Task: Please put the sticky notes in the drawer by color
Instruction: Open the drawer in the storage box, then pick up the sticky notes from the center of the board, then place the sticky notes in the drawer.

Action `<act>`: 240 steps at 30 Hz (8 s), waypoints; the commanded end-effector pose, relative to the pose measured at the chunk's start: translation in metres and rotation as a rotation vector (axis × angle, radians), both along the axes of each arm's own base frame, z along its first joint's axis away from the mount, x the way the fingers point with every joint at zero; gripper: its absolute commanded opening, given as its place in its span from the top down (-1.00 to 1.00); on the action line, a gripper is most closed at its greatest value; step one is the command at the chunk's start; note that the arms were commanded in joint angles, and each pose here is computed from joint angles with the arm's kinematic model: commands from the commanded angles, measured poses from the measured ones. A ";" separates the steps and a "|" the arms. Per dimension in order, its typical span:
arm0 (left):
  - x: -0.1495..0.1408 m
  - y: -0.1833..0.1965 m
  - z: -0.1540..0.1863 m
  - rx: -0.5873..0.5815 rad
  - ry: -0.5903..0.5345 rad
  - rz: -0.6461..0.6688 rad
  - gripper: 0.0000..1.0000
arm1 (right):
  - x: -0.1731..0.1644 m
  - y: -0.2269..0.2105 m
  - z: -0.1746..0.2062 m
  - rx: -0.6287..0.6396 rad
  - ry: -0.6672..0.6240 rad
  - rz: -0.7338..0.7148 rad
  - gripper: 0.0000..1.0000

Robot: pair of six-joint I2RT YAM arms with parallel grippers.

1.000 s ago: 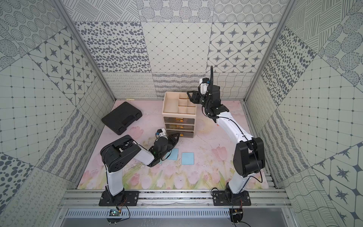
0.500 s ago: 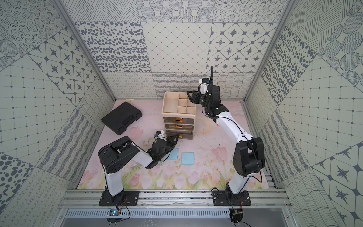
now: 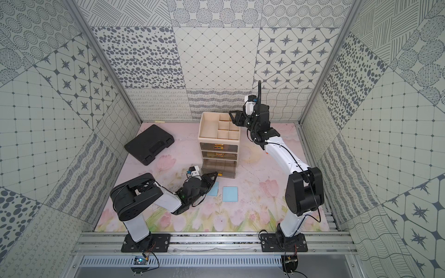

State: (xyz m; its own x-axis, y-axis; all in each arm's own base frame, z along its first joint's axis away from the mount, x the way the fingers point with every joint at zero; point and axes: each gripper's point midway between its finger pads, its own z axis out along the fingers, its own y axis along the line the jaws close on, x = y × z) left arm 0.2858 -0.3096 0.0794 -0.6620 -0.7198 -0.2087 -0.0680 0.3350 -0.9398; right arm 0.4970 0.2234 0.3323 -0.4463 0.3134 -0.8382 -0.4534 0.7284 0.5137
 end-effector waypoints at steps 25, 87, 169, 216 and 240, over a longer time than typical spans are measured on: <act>-0.038 0.007 0.002 0.051 -0.014 -0.012 0.80 | 0.005 0.005 -0.062 -0.047 0.171 -0.027 -0.06; -0.080 0.075 -0.019 1.329 0.169 -0.466 -0.99 | -0.098 -0.071 -0.054 -0.174 0.142 -0.242 -0.86; -0.127 0.047 -0.049 1.229 0.372 -0.469 -0.56 | -0.100 -0.064 -0.077 -0.183 0.198 -0.210 -0.88; 0.012 0.013 0.037 1.031 0.328 -0.477 -0.58 | -0.107 -0.062 -0.076 -0.159 0.193 -0.193 -0.89; 0.019 0.031 0.048 1.087 0.305 -0.423 -0.72 | -0.112 -0.062 -0.073 -0.150 0.202 -0.184 -0.90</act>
State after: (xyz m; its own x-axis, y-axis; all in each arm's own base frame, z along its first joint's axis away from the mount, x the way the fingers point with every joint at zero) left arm 0.3034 -0.2933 0.1118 -0.9452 0.0163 -0.3261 0.0687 0.9864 -0.1496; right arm 0.3924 0.1614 0.2624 -0.5417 0.3035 -0.7839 -0.2022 0.8581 0.4719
